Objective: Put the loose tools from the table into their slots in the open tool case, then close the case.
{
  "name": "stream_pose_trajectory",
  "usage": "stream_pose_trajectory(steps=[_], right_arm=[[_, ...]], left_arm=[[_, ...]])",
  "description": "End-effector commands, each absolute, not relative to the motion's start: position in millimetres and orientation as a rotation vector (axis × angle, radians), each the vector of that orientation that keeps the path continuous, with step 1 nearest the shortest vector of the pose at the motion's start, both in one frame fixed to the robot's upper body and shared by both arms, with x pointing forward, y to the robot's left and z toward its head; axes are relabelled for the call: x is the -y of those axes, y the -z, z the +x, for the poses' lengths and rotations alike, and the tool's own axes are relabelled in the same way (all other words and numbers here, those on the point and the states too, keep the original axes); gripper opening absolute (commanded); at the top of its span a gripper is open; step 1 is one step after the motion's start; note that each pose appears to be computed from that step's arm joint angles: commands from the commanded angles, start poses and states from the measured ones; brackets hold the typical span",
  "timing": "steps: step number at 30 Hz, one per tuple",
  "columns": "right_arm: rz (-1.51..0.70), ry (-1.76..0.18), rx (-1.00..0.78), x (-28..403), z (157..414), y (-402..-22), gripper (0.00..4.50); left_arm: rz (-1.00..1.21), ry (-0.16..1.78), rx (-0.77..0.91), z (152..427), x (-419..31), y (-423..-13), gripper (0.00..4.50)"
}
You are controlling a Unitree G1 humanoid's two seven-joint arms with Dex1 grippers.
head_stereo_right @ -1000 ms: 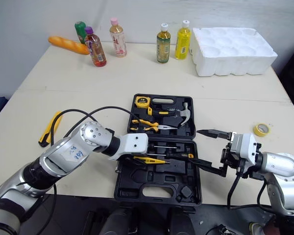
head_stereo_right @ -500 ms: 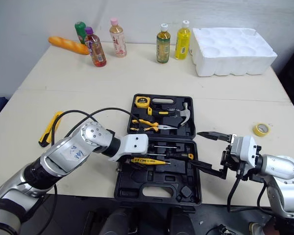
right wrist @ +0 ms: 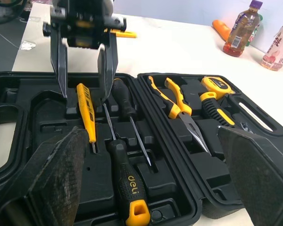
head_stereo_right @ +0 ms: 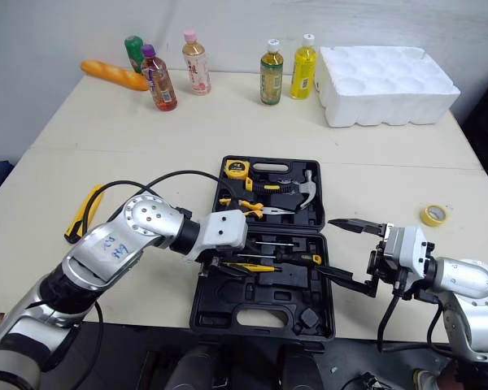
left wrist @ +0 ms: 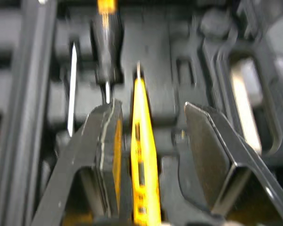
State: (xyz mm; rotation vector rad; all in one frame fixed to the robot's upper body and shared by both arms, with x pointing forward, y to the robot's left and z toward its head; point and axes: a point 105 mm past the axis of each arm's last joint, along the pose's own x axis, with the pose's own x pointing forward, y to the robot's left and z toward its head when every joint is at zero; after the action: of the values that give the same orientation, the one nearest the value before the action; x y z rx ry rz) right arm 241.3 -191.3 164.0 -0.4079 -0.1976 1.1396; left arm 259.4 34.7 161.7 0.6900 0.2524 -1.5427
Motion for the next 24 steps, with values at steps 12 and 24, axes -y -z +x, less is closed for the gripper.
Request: stream_pose_trajectory(steps=[12,24], right_arm=[[-0.415,-1.118,0.227,198.5,241.8,-167.4,4.5],[-0.42,-1.12,0.224,199.5,245.7,-165.1,4.5]], left_arm=[[0.354,1.442,0.121,274.9,-96.3,-188.7,1.73],[0.336,1.412,0.061,275.3,-84.2,-154.5,0.01]])
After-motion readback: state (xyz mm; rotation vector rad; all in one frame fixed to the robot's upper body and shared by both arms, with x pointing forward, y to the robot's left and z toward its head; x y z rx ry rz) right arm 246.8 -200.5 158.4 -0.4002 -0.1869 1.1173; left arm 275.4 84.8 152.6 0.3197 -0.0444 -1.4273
